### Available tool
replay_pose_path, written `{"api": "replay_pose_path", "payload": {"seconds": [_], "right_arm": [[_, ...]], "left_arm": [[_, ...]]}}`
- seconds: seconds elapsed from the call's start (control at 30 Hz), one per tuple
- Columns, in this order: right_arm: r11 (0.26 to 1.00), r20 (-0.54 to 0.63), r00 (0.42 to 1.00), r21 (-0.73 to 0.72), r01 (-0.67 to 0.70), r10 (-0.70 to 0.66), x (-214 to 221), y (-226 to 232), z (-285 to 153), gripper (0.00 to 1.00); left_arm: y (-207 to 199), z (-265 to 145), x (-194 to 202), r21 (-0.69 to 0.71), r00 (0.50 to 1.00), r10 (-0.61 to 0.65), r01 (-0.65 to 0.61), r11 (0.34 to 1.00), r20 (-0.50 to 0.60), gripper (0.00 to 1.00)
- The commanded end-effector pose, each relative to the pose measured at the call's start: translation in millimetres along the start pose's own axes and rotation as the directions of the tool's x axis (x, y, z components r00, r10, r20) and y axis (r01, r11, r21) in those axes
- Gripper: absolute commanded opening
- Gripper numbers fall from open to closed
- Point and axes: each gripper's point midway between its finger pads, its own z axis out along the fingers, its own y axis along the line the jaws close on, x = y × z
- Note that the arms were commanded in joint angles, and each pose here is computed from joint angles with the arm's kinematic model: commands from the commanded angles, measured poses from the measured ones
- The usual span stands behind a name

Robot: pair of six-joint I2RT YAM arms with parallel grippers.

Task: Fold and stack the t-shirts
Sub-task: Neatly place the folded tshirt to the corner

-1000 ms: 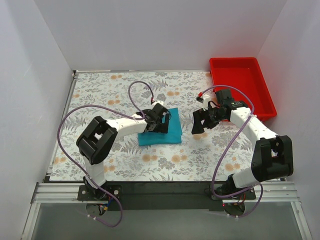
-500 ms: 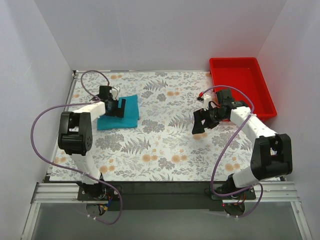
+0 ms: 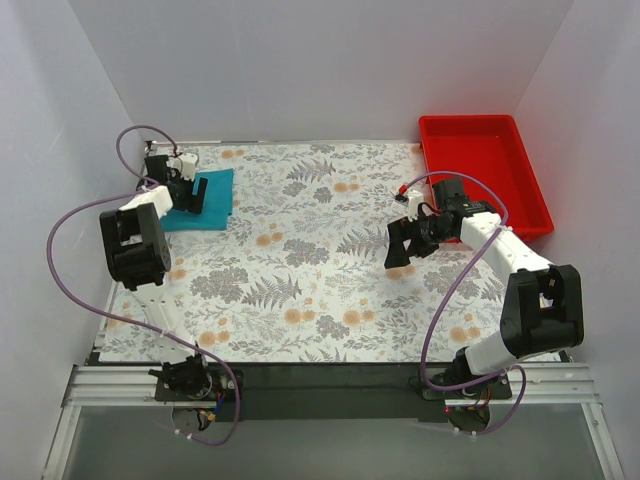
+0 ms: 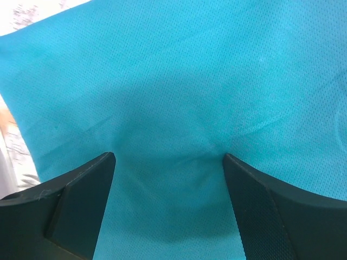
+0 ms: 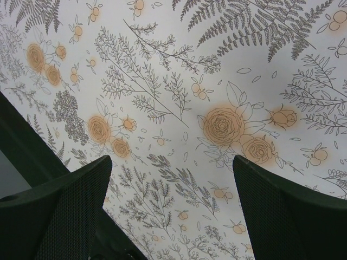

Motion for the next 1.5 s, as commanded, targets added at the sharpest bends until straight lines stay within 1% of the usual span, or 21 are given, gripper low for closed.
{"api": "replay_pose_path", "payload": {"seconds": [0.0, 0.07, 0.13, 0.2, 0.27, 0.33, 0.37, 0.43, 0.47, 0.5, 0.6, 0.7, 0.77, 0.83, 0.93, 0.97, 1.0, 1.17, 1.27, 1.37, 1.47], "right_arm": [[1.000, 0.022, 1.000, -0.016, 0.022, -0.021, -10.2, 2.3, -3.4, 0.98], [1.000, 0.027, 0.999, -0.013, 0.026, -0.025, -11.6, 2.6, -5.4, 0.99], [0.999, 0.032, 0.999, -0.015, 0.031, -0.030, -12.9, 4.1, -6.4, 0.98], [0.999, 0.038, 0.999, -0.018, 0.030, -0.029, -14.3, 5.7, -7.5, 0.98], [0.999, 0.048, 0.998, -0.020, 0.031, -0.030, -16.8, 6.9, -9.5, 0.98], [0.999, 0.057, 0.998, -0.019, 0.036, -0.035, -19.0, 8.3, -11.6, 0.98], [0.999, 0.064, 0.997, -0.013, 0.044, -0.043, -20.3, 9.1, -13.9, 0.98], [0.999, 0.070, 0.996, -0.005, 0.050, -0.050, -20.2, 9.2, -15.6, 0.99], [0.999, 0.074, 0.996, -0.004, 0.050, -0.050, -20.0, 9.3, -16.8, 0.98], [0.999, 0.074, 0.996, -0.007, 0.050, -0.049, -18.7, 9.2, -16.4, 0.98], [0.999, 0.076, 0.996, -0.033, 0.040, -0.037, -16.0, 11.8, -15.7, 0.98], [0.998, 0.083, 0.996, -0.048, 0.038, -0.034, -16.5, 14.6, -16.9, 0.99], [0.998, 0.091, 0.995, -0.050, 0.040, -0.035, -17.8, 15.5, -18.6, 0.98], [0.998, 0.099, 0.995, -0.051, 0.038, -0.033, -18.9, 15.9, -20.5, 0.98], [0.998, 0.105, 0.994, -0.058, 0.037, -0.031, -19.8, 17.8, -21.8, 0.98], [0.998, 0.106, 0.994, -0.060, 0.038, -0.031, -19.9, 18.1, -21.8, 0.99], [0.997, 0.108, 0.994, -0.060, 0.039, -0.032, -20.5, 17.9, -22.3, 0.98], [0.998, 0.101, 0.995, -0.055, 0.031, -0.025, -17.7, 16.0, -20.9, 0.98], [0.998, 0.102, 0.994, -0.049, 0.029, -0.024, -17.4, 14.7, -21.7, 0.98], [0.998, 0.100, 0.995, -0.048, 0.027, -0.022, -16.9, 14.4, -21.4, 0.98], [0.999, 0.101, 0.995, -0.038, 0.025, -0.021, -18.4, 13.2, -22.4, 0.98]], "left_arm": [[3.1, 16.5, 108.7, 0.025, 0.941, 0.047, -0.041, 0.999, -0.335, 0.80], [9.9, 12.0, 92.0, 0.014, 0.953, 0.011, -0.007, 1.000, -0.303, 0.80], [23.1, 0.2, 58.8, 0.000, 0.971, 0.003, -0.003, 1.000, -0.237, 0.81], [37.0, -9.7, 35.7, -0.025, 0.984, 0.005, -0.009, 1.000, -0.181, 0.82], [49.3, -25.6, 18.0, -0.036, 0.990, 0.014, -0.020, 0.999, -0.139, 0.82], [57.4, -40.2, 9.9, -0.044, 0.993, 0.006, -0.011, 0.999, -0.120, 0.82], [56.2, -56.0, -5.2, -0.024, 0.997, 0.005, -0.007, 1.000, -0.074, 0.82], [51.7, -75.6, -11.1, -0.012, 0.999, -0.016, 0.015, 1.000, -0.052, 0.83], [47.7, -84.6, -18.2, 0.011, 0.999, -0.027, 0.027, 1.000, -0.021, 0.83], [41.0, -102.0, -23.6, 0.031, 0.999, -0.046, 0.046, 0.998, -0.009, 0.83], [20.8, -125.7, -16.8, 0.098, 0.998, -0.066, 0.068, 0.993, -0.020, 0.83], [6.3, -132.8, 14.7, 0.138, 0.991, -0.071, 0.086, 0.987, -0.113, 0.82], [13.7, -135.8, 29.1, 0.133, 0.985, -0.096, 0.115, 0.984, -0.144, 0.81], [22.5, -136.4, 49.3, 0.137, 0.973, -0.114, 0.143, 0.980, -0.203, 0.79], [28.3, -139.0, 69.5, 0.164, 0.957, -0.125, 0.172, 0.971, -0.262, 0.78], [28.4, -139.3, 76.8, 0.175, 0.954, -0.109, 0.162, 0.971, -0.279, 0.78], [27.1, -138.9, 85.5, 0.184, 0.950, -0.106, 0.165, 0.969, -0.294, 0.82], [11.4, -129.6, 108.8, 0.206, 0.945, -0.110, 0.179, 0.962, -0.308, 0.86], [8.3, -117.7, 117.3, 0.178, 0.941, -0.142, 0.204, 0.963, -0.307, 0.86], [13.0, -101.4, 115.1, 0.132, 0.945, -0.188, 0.229, 0.964, -0.268, 0.86], [6.6, -88.4, 115.4, 0.144, 0.938, -0.211, 0.257, 0.956, -0.277, 0.86]]}}
